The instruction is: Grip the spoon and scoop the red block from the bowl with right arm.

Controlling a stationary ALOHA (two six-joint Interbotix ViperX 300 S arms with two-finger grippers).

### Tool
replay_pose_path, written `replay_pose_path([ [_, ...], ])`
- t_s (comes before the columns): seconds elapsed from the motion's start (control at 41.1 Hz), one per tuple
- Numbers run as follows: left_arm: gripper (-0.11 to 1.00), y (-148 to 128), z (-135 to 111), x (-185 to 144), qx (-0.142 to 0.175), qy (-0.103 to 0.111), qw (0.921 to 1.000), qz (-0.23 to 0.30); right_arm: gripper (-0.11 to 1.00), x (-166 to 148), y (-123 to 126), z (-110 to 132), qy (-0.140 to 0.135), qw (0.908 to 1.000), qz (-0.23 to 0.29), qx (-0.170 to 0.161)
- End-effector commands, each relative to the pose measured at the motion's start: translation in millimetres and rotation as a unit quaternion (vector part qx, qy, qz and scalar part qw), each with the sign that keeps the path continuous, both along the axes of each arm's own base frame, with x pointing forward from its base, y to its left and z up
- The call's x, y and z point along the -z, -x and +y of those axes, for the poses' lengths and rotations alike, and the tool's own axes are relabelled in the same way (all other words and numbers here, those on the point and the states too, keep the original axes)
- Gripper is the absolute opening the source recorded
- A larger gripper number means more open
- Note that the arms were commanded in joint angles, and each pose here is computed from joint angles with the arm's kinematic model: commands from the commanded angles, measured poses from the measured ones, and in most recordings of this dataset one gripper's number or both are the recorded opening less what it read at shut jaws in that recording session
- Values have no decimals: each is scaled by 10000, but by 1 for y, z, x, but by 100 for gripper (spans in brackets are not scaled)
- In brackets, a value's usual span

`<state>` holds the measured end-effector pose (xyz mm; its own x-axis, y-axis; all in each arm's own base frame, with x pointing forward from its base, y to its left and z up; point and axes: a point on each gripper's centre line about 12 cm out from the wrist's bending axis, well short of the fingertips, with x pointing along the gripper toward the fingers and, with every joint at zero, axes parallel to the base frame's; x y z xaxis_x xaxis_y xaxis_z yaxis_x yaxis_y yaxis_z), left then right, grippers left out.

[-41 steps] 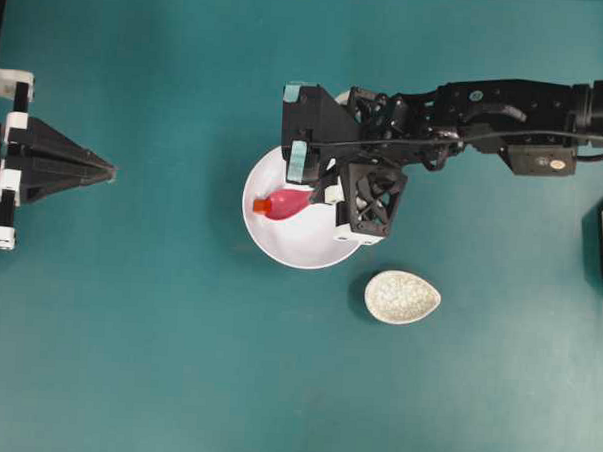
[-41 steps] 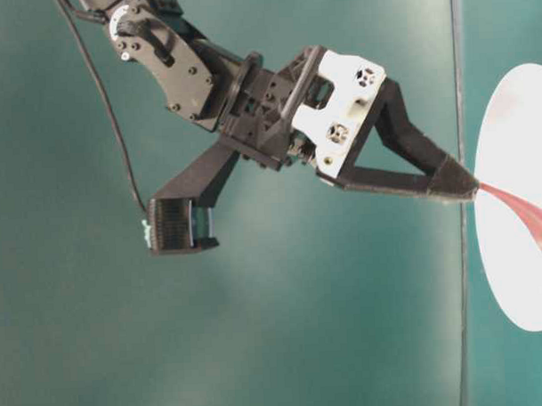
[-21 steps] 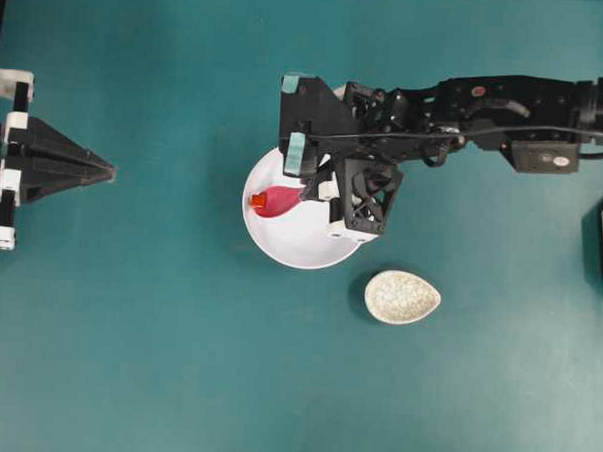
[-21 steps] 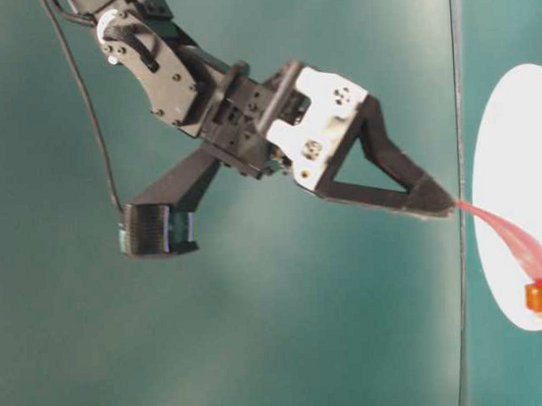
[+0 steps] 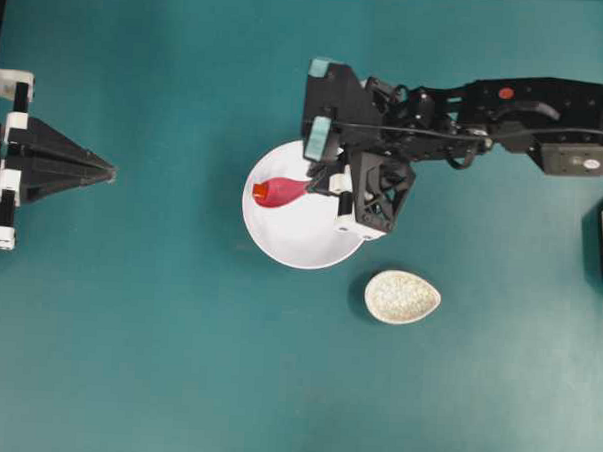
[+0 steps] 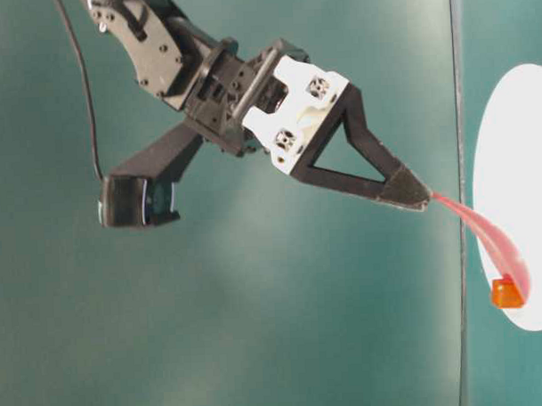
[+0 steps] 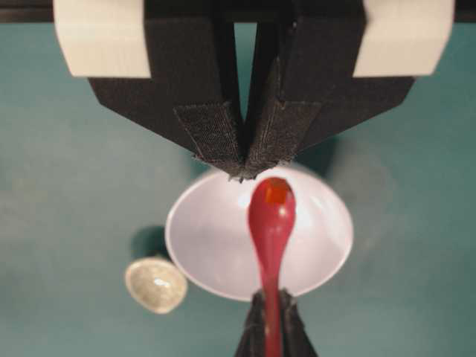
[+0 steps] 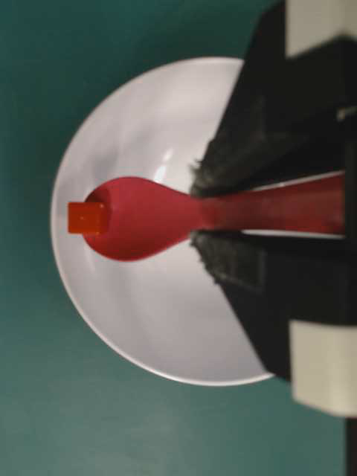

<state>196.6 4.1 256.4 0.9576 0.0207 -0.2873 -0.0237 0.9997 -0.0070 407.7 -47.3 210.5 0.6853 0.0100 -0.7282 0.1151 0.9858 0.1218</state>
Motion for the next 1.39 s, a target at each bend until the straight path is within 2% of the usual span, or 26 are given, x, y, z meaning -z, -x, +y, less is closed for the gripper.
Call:
replay_pose_path([
  [0.0,0,-2,1,-5,-13,-9,10000,-61,25,-23,3,-1,87,9985,-533,110],
  [0.365,0,-2,1,-4,-16,-1,10000,-54,25,-33,31,10,331,9867,-1562,294],
  [0.536,0,-2,1,-5,-18,6,10000,-69,25,-40,44,17,353,9801,-1928,313],
  [0.73,0,-1,1,-7,-26,35,9999,-101,25,-45,56,22,212,9752,-2164,420],
  [1.047,0,-2,1,-8,-25,34,9999,-154,25,-58,75,27,290,9623,-2672,417],
  [1.364,0,-2,1,-8,-44,100,9998,-163,25,-66,84,29,336,9586,-2804,371],
])
